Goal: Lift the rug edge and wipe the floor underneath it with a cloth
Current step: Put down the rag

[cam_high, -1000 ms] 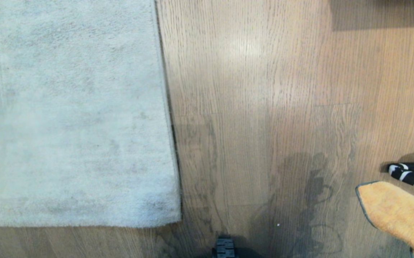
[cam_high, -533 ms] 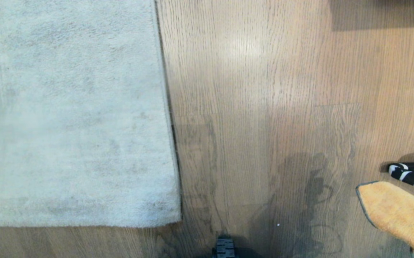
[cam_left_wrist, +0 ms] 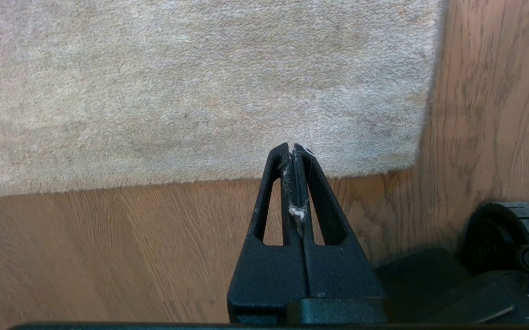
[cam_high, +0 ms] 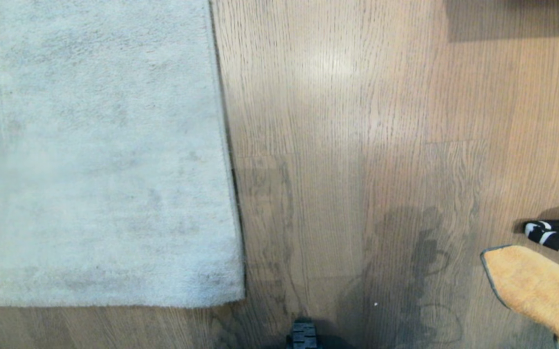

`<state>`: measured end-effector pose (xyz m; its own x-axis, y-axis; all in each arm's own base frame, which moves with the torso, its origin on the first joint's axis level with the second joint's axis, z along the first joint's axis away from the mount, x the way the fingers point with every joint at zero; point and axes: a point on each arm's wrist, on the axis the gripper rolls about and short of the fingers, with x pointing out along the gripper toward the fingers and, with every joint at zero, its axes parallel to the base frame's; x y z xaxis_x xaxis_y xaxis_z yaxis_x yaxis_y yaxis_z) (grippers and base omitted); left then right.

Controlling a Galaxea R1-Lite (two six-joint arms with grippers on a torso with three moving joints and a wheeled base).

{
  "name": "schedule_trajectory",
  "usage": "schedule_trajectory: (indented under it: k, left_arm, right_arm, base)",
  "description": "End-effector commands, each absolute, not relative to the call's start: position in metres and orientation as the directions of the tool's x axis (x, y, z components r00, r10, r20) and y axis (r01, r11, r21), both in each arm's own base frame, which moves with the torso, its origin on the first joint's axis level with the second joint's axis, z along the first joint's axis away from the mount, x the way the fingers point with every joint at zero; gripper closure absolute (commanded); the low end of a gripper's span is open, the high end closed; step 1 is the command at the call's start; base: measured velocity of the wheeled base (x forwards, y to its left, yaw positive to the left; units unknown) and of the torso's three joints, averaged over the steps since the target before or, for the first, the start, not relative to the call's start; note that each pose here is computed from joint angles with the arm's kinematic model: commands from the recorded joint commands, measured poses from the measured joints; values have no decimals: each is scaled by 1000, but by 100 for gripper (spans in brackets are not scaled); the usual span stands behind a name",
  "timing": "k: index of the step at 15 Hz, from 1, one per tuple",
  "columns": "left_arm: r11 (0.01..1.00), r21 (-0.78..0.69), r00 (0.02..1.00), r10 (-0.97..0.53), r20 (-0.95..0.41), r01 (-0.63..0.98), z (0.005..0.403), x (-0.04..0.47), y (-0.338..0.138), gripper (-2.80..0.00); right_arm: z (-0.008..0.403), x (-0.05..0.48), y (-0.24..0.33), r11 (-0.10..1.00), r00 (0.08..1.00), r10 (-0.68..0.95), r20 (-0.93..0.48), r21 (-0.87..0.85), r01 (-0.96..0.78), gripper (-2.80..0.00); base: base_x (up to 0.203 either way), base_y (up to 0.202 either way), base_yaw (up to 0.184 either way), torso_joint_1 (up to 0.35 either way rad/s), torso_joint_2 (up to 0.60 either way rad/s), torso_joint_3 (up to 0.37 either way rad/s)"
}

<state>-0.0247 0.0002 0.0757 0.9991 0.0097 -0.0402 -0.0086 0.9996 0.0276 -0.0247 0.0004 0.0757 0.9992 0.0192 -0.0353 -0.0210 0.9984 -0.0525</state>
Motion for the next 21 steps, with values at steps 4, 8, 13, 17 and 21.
schedule_trajectory:
  k: [4, 8, 13, 17, 21]
  left_arm:
    - [1000, 22, 999, 9, -42, -8, 76, -25, 0, 0]
    - [1000, 21, 999, 9, -41, -9, 76, -25, 0, 0]
    - [1000, 20, 999, 11, -41, -10, 76, -25, 0, 0]
    - [1000, 20, 999, 9, -41, -8, 76, -25, 0, 0]
    - [1000, 20, 999, 9, -41, -8, 76, -25, 0, 0]
  right_arm:
    - [76, -25, 0, 998, 999, 20, -37, -53, -22, 0]
    - [76, -25, 0, 998, 999, 20, -37, -53, -22, 0]
    - [76, -25, 0, 998, 999, 20, -37, -53, -22, 0]
    - [76, -25, 0, 998, 999, 20, -37, -53, -22, 0]
    - [76, -25, 0, 998, 999, 21, -37, -53, -23, 0]
  base:
    - [0, 0, 0, 0, 0, 0]
    - [0, 0, 0, 0, 0, 0]
    - [0, 0, 0, 0, 0, 0]
    - [0, 0, 0, 0, 0, 0]
    - [0, 0, 0, 0, 0, 0]
